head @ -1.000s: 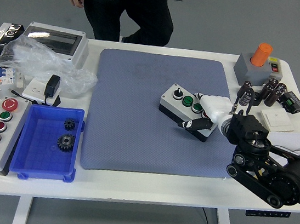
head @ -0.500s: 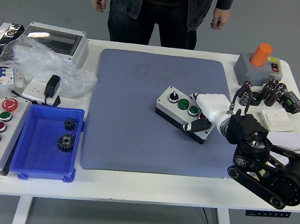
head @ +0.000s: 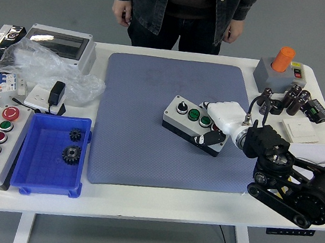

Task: Pick up the button,place it on the desk,press the button,press the button

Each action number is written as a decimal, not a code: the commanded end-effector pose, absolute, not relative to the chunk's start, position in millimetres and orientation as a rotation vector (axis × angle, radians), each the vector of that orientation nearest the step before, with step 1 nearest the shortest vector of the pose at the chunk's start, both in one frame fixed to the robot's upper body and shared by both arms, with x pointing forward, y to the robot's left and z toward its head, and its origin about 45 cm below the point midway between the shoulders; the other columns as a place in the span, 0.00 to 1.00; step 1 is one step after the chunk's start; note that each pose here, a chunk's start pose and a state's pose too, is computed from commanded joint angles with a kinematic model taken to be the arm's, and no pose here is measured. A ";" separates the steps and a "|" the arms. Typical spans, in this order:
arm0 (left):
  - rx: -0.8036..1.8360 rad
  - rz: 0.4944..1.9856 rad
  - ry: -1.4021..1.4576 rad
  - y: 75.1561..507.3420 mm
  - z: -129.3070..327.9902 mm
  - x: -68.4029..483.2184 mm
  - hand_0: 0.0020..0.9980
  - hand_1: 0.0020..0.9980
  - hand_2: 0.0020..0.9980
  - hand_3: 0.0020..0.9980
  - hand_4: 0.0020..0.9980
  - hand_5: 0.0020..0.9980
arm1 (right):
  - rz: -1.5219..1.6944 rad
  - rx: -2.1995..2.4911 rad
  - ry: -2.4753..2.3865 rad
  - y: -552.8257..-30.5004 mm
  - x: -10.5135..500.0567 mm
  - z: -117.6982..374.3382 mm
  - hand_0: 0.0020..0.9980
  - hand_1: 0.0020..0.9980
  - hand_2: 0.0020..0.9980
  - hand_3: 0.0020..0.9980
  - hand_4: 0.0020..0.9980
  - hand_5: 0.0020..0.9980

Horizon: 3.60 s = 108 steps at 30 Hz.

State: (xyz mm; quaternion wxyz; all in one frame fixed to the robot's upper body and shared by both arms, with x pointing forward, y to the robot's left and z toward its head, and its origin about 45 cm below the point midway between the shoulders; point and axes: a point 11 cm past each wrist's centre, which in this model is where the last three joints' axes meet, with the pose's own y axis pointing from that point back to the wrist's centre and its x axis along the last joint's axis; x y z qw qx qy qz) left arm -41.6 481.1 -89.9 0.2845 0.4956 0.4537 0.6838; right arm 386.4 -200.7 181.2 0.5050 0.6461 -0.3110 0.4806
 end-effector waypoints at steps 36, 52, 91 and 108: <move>1.330 1.823 1.197 480.9 -90.2 -37.4 0.71 0.75 0.70 0.77 0.80 0.37 | 1.547 1.571 -0.378 -173.4 388.4 207.3 0.59 0.69 0.72 0.61 0.50 0.01; 1.319 1.834 1.181 482.3 -89.7 -33.3 0.71 0.75 0.70 0.77 0.80 0.37 | 1.551 1.569 -0.368 -172.9 391.5 204.0 0.69 0.72 0.73 0.61 0.51 0.03; 1.301 1.834 1.137 480.4 -90.6 -32.4 0.71 0.75 0.70 0.77 0.81 0.38 | 1.197 1.612 -0.523 -190.2 409.1 204.0 0.70 0.72 0.75 0.60 0.54 0.04; 1.307 1.823 1.128 479.7 -90.9 -32.8 0.71 0.76 0.70 0.77 0.81 0.39 | 1.071 1.592 -0.555 -191.5 417.9 206.2 0.70 0.73 0.77 0.58 0.57 0.04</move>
